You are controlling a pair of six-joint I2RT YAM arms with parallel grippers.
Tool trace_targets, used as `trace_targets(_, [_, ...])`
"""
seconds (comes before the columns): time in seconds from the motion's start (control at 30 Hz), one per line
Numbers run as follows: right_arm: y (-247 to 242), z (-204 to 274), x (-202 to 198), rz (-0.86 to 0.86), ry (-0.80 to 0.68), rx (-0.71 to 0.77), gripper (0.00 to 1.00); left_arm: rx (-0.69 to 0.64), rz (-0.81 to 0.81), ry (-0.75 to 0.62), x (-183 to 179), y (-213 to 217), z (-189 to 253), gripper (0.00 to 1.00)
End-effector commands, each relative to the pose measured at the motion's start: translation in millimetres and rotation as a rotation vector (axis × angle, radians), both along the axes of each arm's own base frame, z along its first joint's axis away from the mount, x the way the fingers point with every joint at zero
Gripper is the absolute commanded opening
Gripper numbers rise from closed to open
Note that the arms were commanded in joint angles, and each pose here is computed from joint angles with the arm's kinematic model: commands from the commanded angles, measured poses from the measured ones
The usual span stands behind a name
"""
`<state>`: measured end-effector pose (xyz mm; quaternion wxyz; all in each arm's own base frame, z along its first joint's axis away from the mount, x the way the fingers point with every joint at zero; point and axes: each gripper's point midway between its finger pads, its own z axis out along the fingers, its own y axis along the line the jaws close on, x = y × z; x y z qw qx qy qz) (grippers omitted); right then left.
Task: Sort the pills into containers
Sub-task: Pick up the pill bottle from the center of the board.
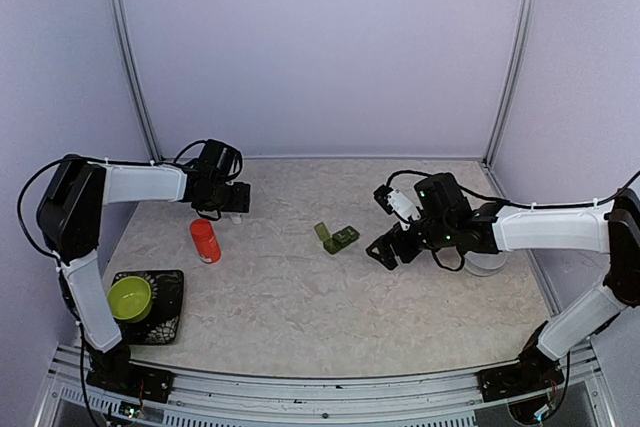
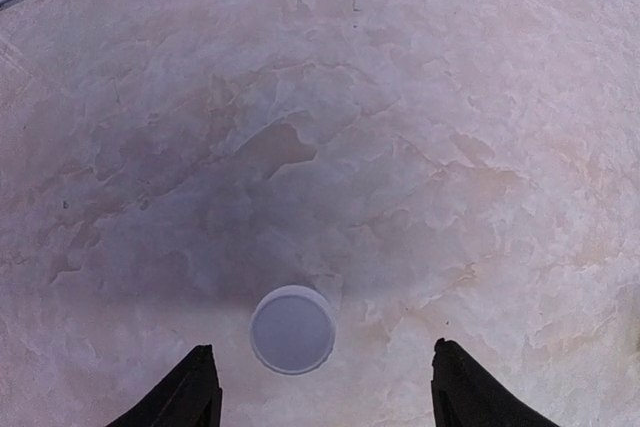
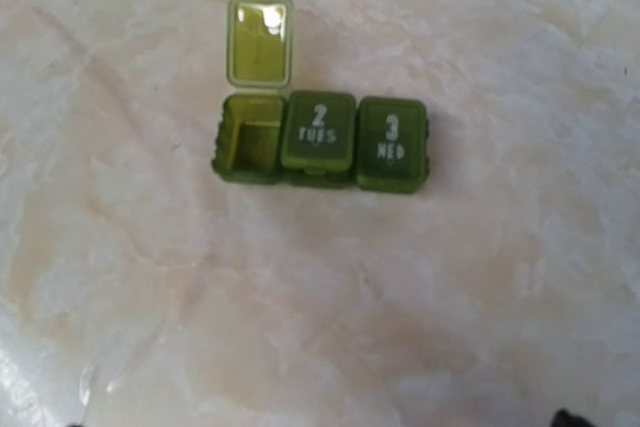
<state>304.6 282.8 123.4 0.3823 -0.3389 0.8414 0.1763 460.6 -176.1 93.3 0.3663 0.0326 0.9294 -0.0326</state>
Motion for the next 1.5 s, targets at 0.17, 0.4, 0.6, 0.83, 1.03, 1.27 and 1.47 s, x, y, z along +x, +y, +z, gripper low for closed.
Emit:
trace_targets(0.17, [-2.3,-2.3,-8.9,-0.003,0.011,-0.017,1.00,-0.010,0.008,0.013,18.7,0.9,-5.5,0.60])
trace_targets(0.4, [-2.4,-1.3,-8.3,-0.001,0.007,-0.023,1.00,-0.001,0.019,0.035,19.4,5.4,-15.7,0.56])
trace_targets(0.6, [-0.7,-0.1,-7.3,0.004,0.003,-0.024,1.00,0.000,0.021,0.054,19.8,6.9,-24.9,0.50])
trace_targets(0.83, [-1.0,-1.1,-6.7,0.006,0.001,-0.034,1.00,-0.002,0.024,0.059,21.1,7.7,-27.2,0.40])
trace_targets(1.03, [0.0,-2.0,-5.7,0.008,0.003,-0.038,0.99,0.000,0.025,0.060,21.6,7.9,-28.3,0.27])
trace_targets(1.27, [2.7,2.2,-5.7,0.023,-0.004,-0.031,1.00,-0.020,0.004,0.053,21.1,3.0,-21.3,0.15])
trace_targets(1.47, [16.5,19.3,-18.7,0.116,-0.016,0.061,0.99,-0.061,-0.088,0.012,9.3,-27.6,8.3,0.12])
